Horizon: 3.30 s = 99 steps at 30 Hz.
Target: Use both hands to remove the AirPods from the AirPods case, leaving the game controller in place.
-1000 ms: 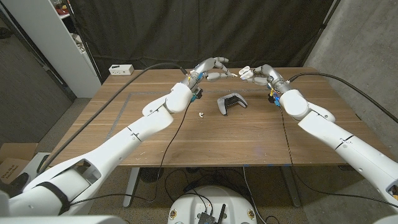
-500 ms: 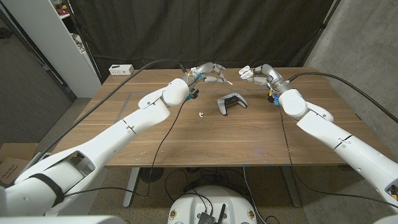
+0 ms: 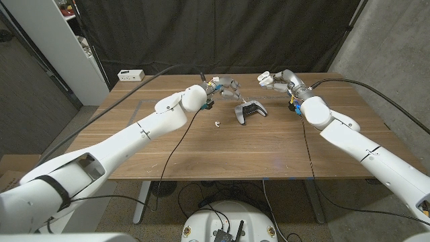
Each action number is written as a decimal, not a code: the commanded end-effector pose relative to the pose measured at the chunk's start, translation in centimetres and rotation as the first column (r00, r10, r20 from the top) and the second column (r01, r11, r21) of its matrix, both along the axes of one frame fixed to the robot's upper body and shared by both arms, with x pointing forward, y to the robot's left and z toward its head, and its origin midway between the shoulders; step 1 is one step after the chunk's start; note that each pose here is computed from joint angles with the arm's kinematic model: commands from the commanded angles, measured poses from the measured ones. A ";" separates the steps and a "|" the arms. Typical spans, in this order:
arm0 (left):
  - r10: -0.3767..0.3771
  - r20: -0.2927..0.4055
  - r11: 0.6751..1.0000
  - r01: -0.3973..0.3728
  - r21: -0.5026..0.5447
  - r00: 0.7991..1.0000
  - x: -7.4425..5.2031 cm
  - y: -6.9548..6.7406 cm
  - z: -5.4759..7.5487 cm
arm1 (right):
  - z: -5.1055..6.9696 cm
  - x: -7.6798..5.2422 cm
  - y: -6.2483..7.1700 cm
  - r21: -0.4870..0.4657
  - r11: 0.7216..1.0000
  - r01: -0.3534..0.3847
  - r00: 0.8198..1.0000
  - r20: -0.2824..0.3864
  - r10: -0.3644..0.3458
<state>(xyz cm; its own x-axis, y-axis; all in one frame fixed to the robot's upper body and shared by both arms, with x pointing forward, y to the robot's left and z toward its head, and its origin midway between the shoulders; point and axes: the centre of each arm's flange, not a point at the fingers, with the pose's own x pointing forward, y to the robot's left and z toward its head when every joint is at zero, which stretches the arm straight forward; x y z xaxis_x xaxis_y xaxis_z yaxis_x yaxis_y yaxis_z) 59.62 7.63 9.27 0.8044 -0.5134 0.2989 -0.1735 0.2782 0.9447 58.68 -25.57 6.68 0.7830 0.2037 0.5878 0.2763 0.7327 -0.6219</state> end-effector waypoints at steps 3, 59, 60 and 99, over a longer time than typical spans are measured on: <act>0.108 -0.072 0.981 -0.095 0.167 0.992 2.1 -1.1 -0.8 | 0.2 0.3 -0.3 0.005 1.000 -0.015 1.000 -0.027 0.015; 0.384 -0.044 0.842 -0.330 0.427 0.922 3.4 -3.3 -1.4 | -0.2 2.1 -1.8 0.027 1.000 -0.011 0.997 -0.081 0.013; 0.379 -0.041 0.848 -0.329 0.417 0.925 3.2 -3.2 -1.4 | -0.3 2.1 -1.8 0.030 0.999 -0.011 0.997 -0.078 0.013; 0.082 0.264 0.980 -0.029 -0.198 0.961 1.4 -1.6 -0.1 | -0.3 0.9 -2.0 0.066 0.997 -0.044 0.998 -0.033 0.047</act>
